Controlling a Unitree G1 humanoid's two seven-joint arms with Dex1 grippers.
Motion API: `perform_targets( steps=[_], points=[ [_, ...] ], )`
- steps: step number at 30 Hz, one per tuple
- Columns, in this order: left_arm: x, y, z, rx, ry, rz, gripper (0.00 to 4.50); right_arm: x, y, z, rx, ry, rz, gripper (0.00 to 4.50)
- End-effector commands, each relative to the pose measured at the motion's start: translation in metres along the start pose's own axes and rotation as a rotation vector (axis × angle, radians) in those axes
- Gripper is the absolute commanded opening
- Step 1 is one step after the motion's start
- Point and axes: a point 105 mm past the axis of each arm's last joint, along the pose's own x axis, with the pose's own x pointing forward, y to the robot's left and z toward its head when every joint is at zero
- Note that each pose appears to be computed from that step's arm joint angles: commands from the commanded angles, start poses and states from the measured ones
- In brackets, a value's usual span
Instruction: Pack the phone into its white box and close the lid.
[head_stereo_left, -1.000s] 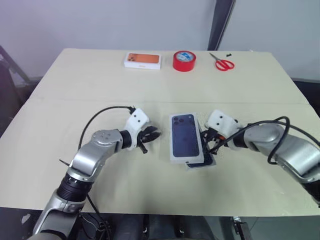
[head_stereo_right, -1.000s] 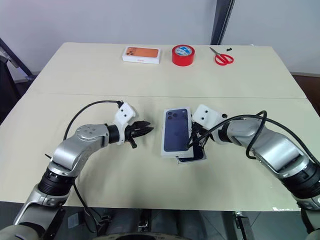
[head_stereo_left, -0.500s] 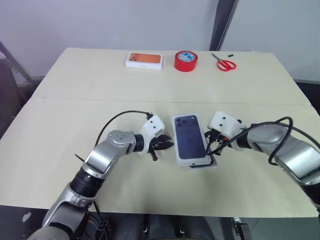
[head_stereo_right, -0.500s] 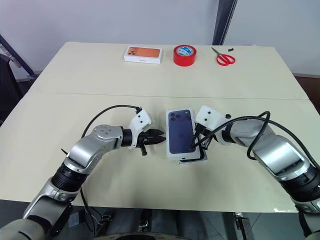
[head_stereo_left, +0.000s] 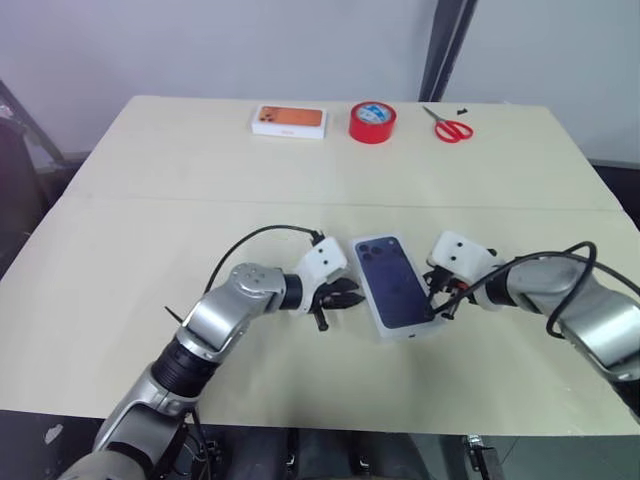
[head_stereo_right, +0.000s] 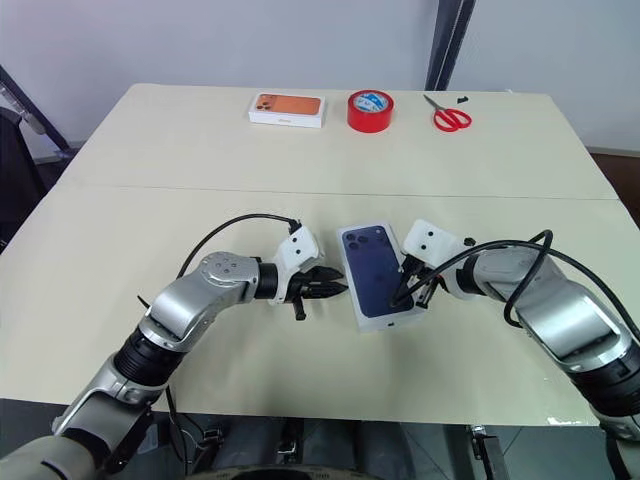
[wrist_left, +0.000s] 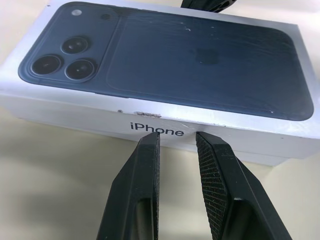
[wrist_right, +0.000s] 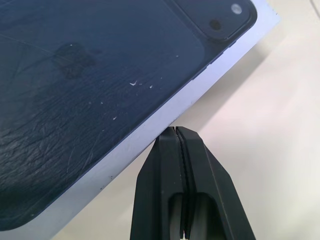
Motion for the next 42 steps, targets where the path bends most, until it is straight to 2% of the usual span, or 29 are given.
perform_targets(
  steps=[1, 14, 16, 19, 23, 25, 29, 33, 36, 39, 42],
  points=[
    [0.003, -0.008, 0.018, 0.058, -0.042, -0.033, 1.19, -0.006, 0.001, 0.011, -0.037, -0.039, -0.006, 0.02],
    [0.004, -0.006, 0.007, 0.062, 0.004, -0.030, 1.19, -0.008, 0.003, 0.004, -0.037, -0.016, -0.004, 0.02],
    [-0.003, 0.000, 0.011, 0.046, -0.019, -0.010, 1.19, -0.016, -0.006, 0.006, -0.043, -0.037, -0.028, 0.02],
    [-0.017, 0.011, 0.031, -0.003, -0.121, 0.010, 1.19, -0.031, -0.013, 0.008, -0.031, -0.081, -0.019, 0.02],
    [-0.018, 0.031, 0.055, -0.041, -0.208, 0.077, 1.19, -0.047, 0.003, 0.016, 0.051, -0.194, 0.100, 0.02],
    [-0.008, 0.039, 0.053, -0.030, -0.166, 0.112, 1.19, -0.048, 0.018, 0.017, 0.106, -0.228, 0.179, 0.02],
    [0.018, 0.044, 0.035, 0.004, -0.046, 0.116, 1.19, -0.039, 0.048, -0.001, 0.106, -0.164, 0.267, 0.02],
    [0.034, 0.049, 0.014, 0.018, 0.075, 0.130, 1.19, -0.026, 0.058, -0.021, 0.105, -0.075, 0.247, 0.02],
    [0.040, 0.046, 0.010, 0.027, 0.093, 0.111, 1.19, -0.023, 0.055, -0.028, 0.100, -0.044, 0.212, 0.02],
    [0.029, 0.050, 0.032, -0.002, -0.041, 0.127, 1.19, -0.029, 0.039, -0.012, 0.112, -0.128, 0.138, 0.02],
    [0.005, 0.061, 0.052, -0.005, -0.178, 0.201, 1.19, -0.039, 0.017, 0.005, 0.124, -0.236, 0.050, 0.02]
  ],
)
